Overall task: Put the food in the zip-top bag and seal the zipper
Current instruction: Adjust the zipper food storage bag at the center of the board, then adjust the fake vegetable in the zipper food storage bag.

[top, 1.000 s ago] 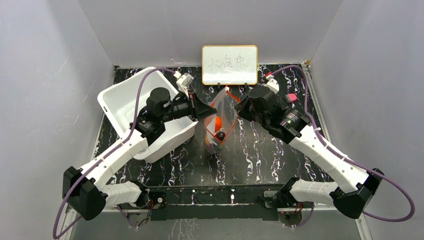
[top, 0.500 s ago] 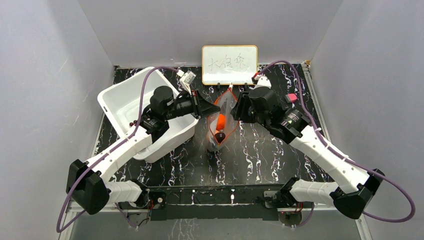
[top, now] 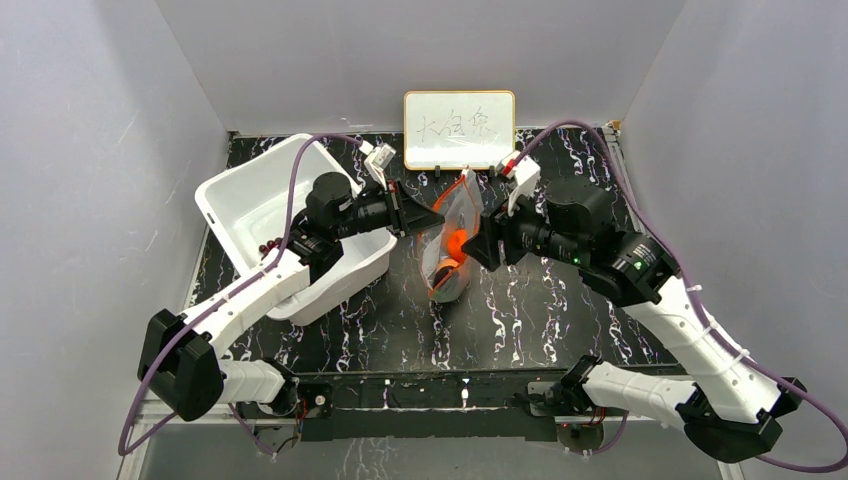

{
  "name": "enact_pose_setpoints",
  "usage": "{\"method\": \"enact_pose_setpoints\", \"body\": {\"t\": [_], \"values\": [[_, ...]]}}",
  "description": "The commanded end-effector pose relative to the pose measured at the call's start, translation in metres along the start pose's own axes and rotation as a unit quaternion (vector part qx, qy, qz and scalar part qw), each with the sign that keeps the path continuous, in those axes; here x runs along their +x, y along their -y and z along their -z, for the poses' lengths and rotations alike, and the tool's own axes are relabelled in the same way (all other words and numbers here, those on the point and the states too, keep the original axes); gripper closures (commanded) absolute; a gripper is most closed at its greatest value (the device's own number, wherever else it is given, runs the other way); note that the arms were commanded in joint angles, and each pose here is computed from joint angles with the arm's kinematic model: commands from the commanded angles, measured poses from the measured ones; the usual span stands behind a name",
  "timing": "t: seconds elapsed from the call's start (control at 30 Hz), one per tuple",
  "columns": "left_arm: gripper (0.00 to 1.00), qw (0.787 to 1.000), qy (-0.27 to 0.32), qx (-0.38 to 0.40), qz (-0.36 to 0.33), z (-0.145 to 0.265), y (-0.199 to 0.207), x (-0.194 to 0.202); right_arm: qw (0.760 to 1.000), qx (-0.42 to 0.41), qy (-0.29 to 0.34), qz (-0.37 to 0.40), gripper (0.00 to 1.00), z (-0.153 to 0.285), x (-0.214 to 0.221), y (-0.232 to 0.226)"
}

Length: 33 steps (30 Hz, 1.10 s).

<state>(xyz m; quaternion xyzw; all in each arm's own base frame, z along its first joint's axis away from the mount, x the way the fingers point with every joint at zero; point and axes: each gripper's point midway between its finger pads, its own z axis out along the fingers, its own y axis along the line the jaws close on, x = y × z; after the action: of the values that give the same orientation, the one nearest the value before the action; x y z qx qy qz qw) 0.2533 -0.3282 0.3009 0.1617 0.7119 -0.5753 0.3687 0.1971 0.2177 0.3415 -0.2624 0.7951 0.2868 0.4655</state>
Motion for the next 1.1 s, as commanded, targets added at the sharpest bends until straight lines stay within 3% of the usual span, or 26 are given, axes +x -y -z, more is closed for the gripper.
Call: {"method": "enact_pose_setpoints", "body": {"t": [0.0, 0.27, 0.57, 0.83, 1.07], "values": [[1.00, 1.000, 0.008, 0.027, -0.012, 0.003, 0.014, -0.004, 0.988, -0.120, 0.027, 0.088, 0.47, -0.005, -0.002, -0.033], [1.00, 0.999, 0.006, 0.032, -0.002, 0.002, 0.013, -0.001, 0.979, -0.164, 0.036, 0.116, 0.49, -0.018, -0.002, -0.045], [1.00, 1.000, 0.006, 0.027, 0.001, 0.002, 0.010, 0.000, 0.981, -0.156, 0.032, 0.107, 0.52, -0.025, -0.009, -0.049], [1.00, 1.000, 0.004, 0.028, 0.003, 0.000, 0.009, 0.001, 0.978, -0.155, -0.006, 0.141, 0.51, -0.043, 0.019, -0.056], [1.00, 1.000, 0.004, 0.028, 0.004, -0.001, 0.009, 0.001, 0.966, -0.192, -0.028, 0.168, 0.50, -0.060, 0.041, -0.088]]}}
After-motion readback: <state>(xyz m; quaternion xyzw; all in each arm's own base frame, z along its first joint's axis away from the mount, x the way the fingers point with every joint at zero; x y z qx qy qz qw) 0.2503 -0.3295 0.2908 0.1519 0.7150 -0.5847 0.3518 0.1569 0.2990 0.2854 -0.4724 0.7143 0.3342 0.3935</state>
